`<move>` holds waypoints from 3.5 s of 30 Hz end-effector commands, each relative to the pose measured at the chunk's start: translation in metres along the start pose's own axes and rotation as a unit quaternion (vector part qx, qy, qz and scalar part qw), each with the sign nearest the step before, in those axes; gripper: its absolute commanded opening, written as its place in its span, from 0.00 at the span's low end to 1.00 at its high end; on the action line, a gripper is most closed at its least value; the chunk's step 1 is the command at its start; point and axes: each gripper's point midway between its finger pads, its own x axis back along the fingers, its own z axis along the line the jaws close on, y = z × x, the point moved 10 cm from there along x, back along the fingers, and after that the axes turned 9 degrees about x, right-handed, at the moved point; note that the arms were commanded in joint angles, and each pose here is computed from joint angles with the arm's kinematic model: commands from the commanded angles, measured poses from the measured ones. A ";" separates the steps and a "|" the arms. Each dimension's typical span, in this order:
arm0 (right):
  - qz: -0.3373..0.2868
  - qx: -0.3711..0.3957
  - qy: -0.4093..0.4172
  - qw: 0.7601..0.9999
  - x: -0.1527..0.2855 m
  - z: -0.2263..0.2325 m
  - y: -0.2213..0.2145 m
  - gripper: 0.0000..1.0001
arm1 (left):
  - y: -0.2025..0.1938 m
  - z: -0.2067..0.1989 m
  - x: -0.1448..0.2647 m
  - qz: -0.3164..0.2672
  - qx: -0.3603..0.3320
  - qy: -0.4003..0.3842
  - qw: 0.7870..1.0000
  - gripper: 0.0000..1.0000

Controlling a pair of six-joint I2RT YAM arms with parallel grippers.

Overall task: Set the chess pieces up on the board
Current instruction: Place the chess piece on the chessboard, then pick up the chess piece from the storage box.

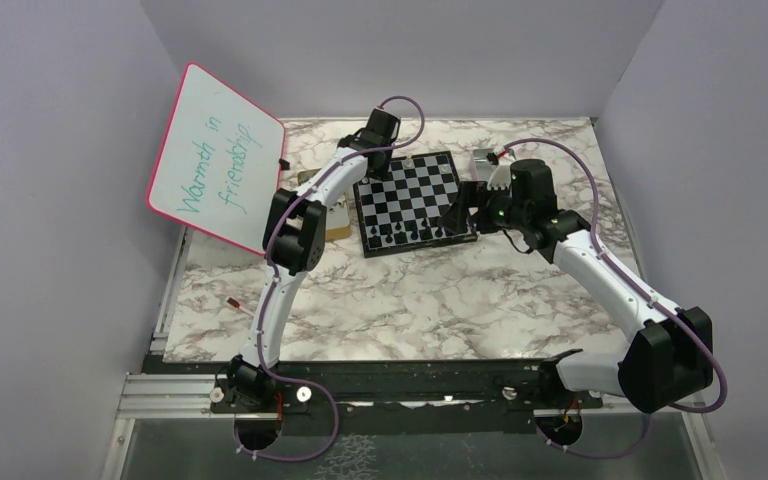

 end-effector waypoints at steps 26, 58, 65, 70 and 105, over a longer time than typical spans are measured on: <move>-0.014 0.001 0.008 1.000 0.008 0.006 0.004 1.00 | 0.054 0.025 0.116 -0.094 0.061 -0.022 0.994 0.33; -0.014 0.007 0.007 1.000 0.012 0.007 0.004 1.00 | -0.004 0.131 0.064 -0.010 0.134 0.123 0.983 0.30; -0.010 0.000 0.010 1.000 0.009 0.006 0.001 1.00 | -0.012 0.139 0.058 0.000 0.134 0.144 0.980 0.29; -0.012 0.000 0.010 1.000 0.009 0.006 0.002 1.00 | -0.018 0.142 0.053 0.010 0.138 0.145 0.980 0.29; -0.005 0.001 0.006 1.000 0.005 0.003 -0.003 1.00 | -0.023 0.143 0.029 0.032 0.129 0.116 0.984 0.20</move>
